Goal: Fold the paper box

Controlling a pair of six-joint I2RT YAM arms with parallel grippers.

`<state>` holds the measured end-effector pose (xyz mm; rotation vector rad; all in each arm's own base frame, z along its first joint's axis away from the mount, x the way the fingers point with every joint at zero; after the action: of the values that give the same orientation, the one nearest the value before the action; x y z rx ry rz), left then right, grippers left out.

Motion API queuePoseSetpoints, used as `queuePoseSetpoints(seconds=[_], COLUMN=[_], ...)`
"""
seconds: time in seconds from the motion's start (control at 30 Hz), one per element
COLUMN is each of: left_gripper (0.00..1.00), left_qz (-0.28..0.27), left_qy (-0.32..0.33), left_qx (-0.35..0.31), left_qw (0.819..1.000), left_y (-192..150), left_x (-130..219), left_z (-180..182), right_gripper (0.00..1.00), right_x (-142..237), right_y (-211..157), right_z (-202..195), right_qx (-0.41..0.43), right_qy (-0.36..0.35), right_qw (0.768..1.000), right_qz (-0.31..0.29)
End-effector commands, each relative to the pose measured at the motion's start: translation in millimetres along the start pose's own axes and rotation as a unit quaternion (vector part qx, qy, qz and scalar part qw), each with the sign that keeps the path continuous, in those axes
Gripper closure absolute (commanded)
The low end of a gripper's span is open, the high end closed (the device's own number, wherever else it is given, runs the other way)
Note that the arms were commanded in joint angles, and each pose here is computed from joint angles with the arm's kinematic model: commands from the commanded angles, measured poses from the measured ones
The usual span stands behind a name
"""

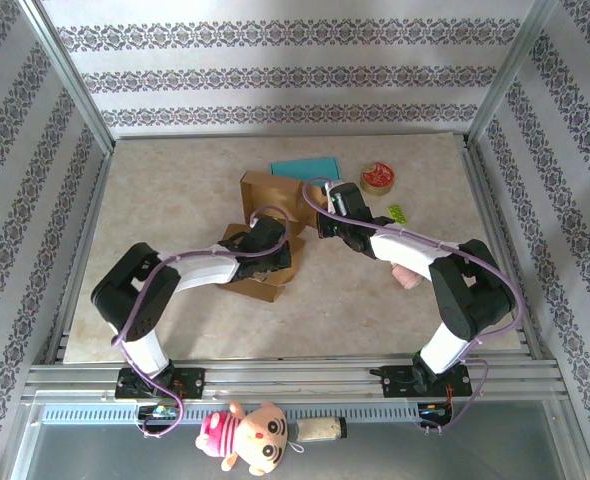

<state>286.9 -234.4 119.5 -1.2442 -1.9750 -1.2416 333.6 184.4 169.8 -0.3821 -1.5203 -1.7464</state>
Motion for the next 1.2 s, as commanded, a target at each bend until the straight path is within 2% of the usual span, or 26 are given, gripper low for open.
queuePoseSetpoints(seconds=[0.0,0.2,0.43,0.7,0.77,1.0,1.1,1.17], left_gripper=[1.00,1.00,1.00,1.00,0.91,0.78,0.74,0.74], left_qz=[0.030,0.059,0.057,0.027,0.004,-0.071,-0.078,-0.073], left_qy=[-0.039,-0.014,-0.010,-0.028,-0.033,-0.061,-0.047,-0.009], left_qx=[-0.013,-0.016,-0.015,-0.014,-0.011,0.025,0.022,0.019], left_qw=[0.999,0.998,0.998,0.999,0.999,0.995,0.996,0.997], left_y=[-5.8,-18.5,-20.7,-9.2,-4.4,6.3,5.0,-0.9], left_x=[-18.1,-38.4,-43.3,-28.9,-17.2,26.5,40.4,46.5], left_z=[-7.2,6.1,9.7,0.2,-0.9,1.9,4.7,14.2], right_gripper=[0.88,0.90,0.91,0.91,0.91,0.94,0.93,0.93], right_x=[-5.0,-5.7,-10.3,-21.7,-23.4,-26.9,-26.3,-25.5], right_y=[5.6,8.4,-0.1,-45.4,-53.9,-74.3,-71.7,-67.1], right_z=[9.8,20.5,30.7,29.1,25.7,23.8,27.6,30.4], right_qx=[-0.009,-0.030,-0.112,-0.050,-0.053,-0.042,-0.038,-0.037], right_qy=[0.018,0.039,0.041,-0.052,-0.056,-0.075,-0.067,-0.062], right_qw=[1.000,0.998,0.991,0.997,0.997,0.996,0.997,0.997], right_qz=[0.005,0.030,0.055,0.031,0.024,0.026,0.026,0.024])
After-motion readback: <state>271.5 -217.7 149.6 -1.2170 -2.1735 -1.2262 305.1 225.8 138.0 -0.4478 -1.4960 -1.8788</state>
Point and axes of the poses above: each hand's point on the last joint's axis, 136 mm out from that joint toward the fingers, its own x axis back along the fingers, its own z axis along the line the jaws close on, y = z × x, the point moved 10 cm from there along x, back along the fingers, and after that the axes turned 3 degrees about -x, right-handed, at the moved point
